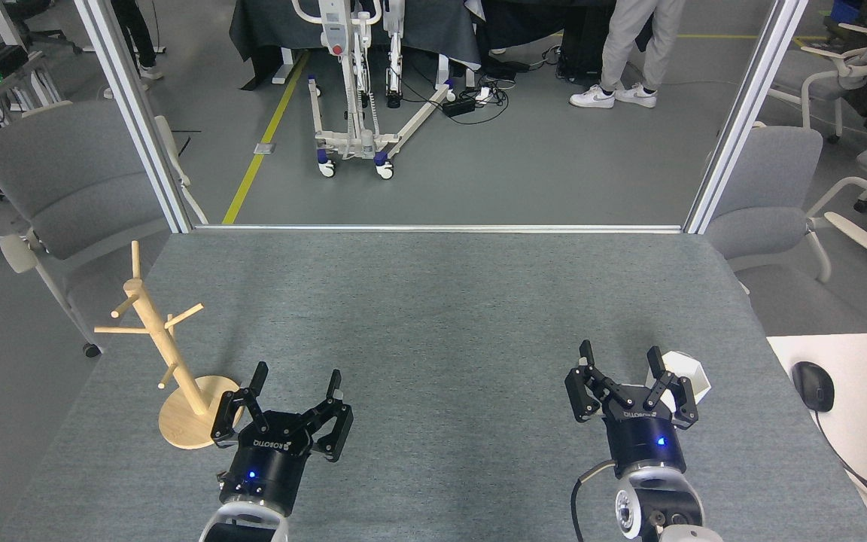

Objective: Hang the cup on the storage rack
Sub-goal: 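Move the right gripper down toward the white hexagonal cup, then close the right gripper on the white cup's rim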

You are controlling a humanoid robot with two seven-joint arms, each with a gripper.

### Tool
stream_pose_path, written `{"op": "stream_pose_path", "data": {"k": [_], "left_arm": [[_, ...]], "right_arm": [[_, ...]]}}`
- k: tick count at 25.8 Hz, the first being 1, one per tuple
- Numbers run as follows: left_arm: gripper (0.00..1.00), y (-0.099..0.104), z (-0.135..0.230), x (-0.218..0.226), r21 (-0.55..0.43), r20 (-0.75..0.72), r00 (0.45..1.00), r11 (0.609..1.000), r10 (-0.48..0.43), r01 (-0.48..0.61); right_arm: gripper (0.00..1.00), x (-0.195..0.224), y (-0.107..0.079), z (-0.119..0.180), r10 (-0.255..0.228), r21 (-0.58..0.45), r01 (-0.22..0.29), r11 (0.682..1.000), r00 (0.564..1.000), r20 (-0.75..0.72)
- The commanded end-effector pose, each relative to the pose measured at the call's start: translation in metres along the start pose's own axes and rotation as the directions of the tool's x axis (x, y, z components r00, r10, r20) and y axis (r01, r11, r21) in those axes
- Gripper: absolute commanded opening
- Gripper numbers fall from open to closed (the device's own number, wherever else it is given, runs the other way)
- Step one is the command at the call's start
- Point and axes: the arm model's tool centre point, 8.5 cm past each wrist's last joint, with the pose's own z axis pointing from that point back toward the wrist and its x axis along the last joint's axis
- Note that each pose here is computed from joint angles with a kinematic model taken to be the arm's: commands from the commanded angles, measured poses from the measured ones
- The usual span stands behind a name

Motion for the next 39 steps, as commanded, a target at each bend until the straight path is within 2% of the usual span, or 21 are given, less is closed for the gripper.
{"op": "stream_pose_path", "data": {"k": [1, 5, 13, 19, 24, 27, 30, 34, 39], "left_arm": [[0.99, 0.002, -0.001, -0.002, 0.007, -0.004, 1.0, 1.0, 0.002, -0.002], [0.99, 0.005, -0.003, -0.002, 0.019, 0.002, 1.0, 1.0, -0.003, 0.003], [0.99, 0.005, -0.003, -0.004, 0.027, 0.012, 1.0, 1.0, -0.013, 0.013], [0.99, 0.003, -0.003, -0.002, 0.018, 0.02, 1.0, 1.0, -0.01, 0.01], [0.99, -0.006, -0.005, 0.002, -0.007, 0.02, 1.0, 1.0, 0.003, -0.003], [0.99, -0.01, -0.004, 0.0, -0.018, 0.023, 1.0, 1.0, 0.0, 0.001], [0.99, -0.01, -0.005, -0.001, -0.017, 0.02, 1.0, 1.0, -0.004, 0.004], [0.99, -0.012, -0.005, 0.002, -0.022, 0.018, 1.0, 1.0, 0.006, -0.005], [0.99, -0.014, -0.005, 0.003, -0.029, 0.018, 1.0, 1.0, 0.008, -0.008]], "right_arm": [[1.0, 0.0, 0.001, 0.001, -0.001, 0.003, 0.001, 1.0, 1.0, 0.0], [1.0, -0.013, 0.005, 0.006, 0.004, 0.016, -0.004, 1.0, 1.0, -0.03], [1.0, -0.054, 0.016, 0.023, 0.057, 0.058, -0.052, 0.997, 0.995, -0.081], [1.0, -0.087, 0.021, 0.036, 0.066, 0.08, -0.054, 0.995, 0.984, -0.163], [1.0, -0.097, 0.041, 0.052, 0.088, 0.137, -0.065, 0.988, 0.982, -0.168], [1.0, -0.107, 0.04, 0.048, 0.111, 0.138, -0.089, 0.987, 0.98, -0.167], [1.0, -0.114, 0.051, 0.048, 0.122, 0.176, -0.091, 0.98, 0.978, -0.172], [1.0, -0.115, 0.059, 0.047, 0.127, 0.178, -0.094, 0.979, 0.975, -0.183], [1.0, -0.115, 0.053, 0.039, 0.128, 0.159, -0.1, 0.982, 0.976, -0.178]]}}
